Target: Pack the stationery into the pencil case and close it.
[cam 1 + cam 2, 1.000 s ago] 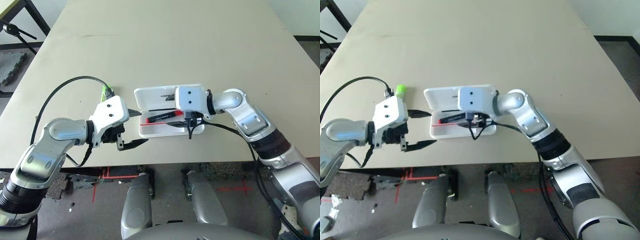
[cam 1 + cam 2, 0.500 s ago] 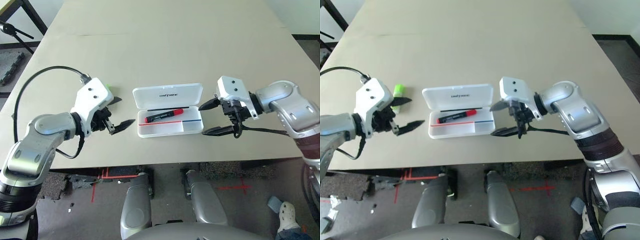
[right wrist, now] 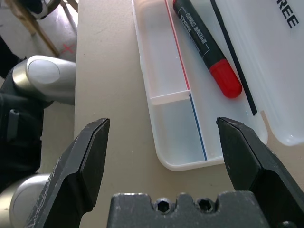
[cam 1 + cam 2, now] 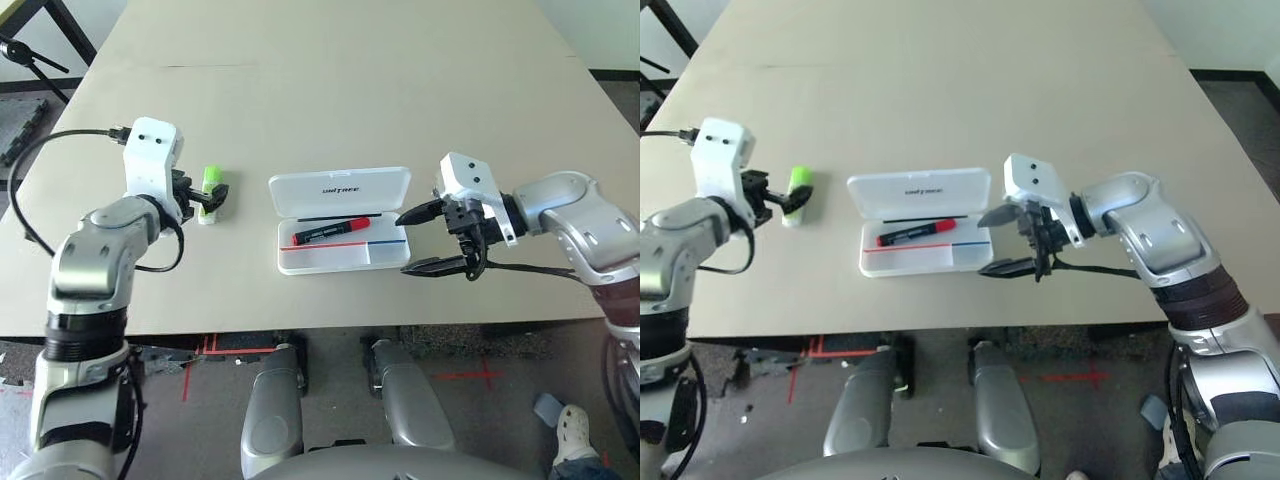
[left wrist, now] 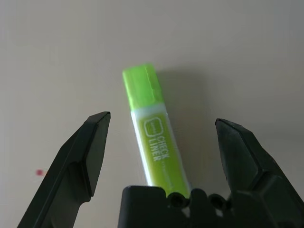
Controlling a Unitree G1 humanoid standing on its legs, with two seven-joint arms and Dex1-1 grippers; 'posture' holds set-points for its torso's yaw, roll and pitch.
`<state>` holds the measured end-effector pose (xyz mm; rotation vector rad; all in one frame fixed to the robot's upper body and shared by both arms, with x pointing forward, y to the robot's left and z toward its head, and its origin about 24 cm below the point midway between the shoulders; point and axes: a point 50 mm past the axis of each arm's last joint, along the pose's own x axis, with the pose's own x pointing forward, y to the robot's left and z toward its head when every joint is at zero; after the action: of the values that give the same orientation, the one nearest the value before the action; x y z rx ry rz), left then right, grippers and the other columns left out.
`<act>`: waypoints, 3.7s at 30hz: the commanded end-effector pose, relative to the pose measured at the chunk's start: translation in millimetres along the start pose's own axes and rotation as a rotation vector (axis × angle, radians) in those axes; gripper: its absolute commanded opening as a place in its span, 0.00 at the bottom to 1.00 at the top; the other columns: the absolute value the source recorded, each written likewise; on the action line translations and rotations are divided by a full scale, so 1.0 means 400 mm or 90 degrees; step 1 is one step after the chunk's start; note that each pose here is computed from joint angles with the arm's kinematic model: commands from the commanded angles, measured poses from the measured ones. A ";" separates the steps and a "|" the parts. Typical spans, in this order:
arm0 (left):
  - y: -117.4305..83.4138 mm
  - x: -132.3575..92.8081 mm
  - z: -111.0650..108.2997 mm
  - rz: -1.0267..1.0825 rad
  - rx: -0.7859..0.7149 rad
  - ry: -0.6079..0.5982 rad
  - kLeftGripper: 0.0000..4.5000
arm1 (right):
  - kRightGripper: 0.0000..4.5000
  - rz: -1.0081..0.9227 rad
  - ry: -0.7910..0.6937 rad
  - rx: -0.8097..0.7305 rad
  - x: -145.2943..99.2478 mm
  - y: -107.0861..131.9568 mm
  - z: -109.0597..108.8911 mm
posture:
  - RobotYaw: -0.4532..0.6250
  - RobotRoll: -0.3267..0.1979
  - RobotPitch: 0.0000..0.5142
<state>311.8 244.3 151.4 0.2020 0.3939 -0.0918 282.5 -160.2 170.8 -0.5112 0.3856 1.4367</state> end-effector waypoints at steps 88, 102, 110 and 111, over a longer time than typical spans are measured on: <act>-0.263 -0.145 0.065 -0.663 0.483 -0.109 0.24 | 1.00 -0.248 0.027 0.119 -0.192 -0.028 -0.165 | 0.37 0.62 0.45; -0.302 -0.098 0.027 -0.674 0.502 -0.087 0.24 | 1.00 -0.367 0.009 0.140 -0.229 -0.055 -0.176 | 0.34 0.62 0.45; -0.305 -0.095 0.014 -0.675 0.502 -0.076 0.24 | 1.00 -0.462 -0.030 0.137 -0.233 -0.093 -0.156 | 0.33 0.62 0.45; -0.305 -0.095 0.015 -0.675 0.502 -0.077 0.32 | 1.00 -0.472 -0.037 0.139 -0.233 -0.097 -0.152 | 0.33 0.62 0.45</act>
<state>266.3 127.1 154.6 0.7441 0.2778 -1.2917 313.2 -268.0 170.3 -0.3920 0.2801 0.7319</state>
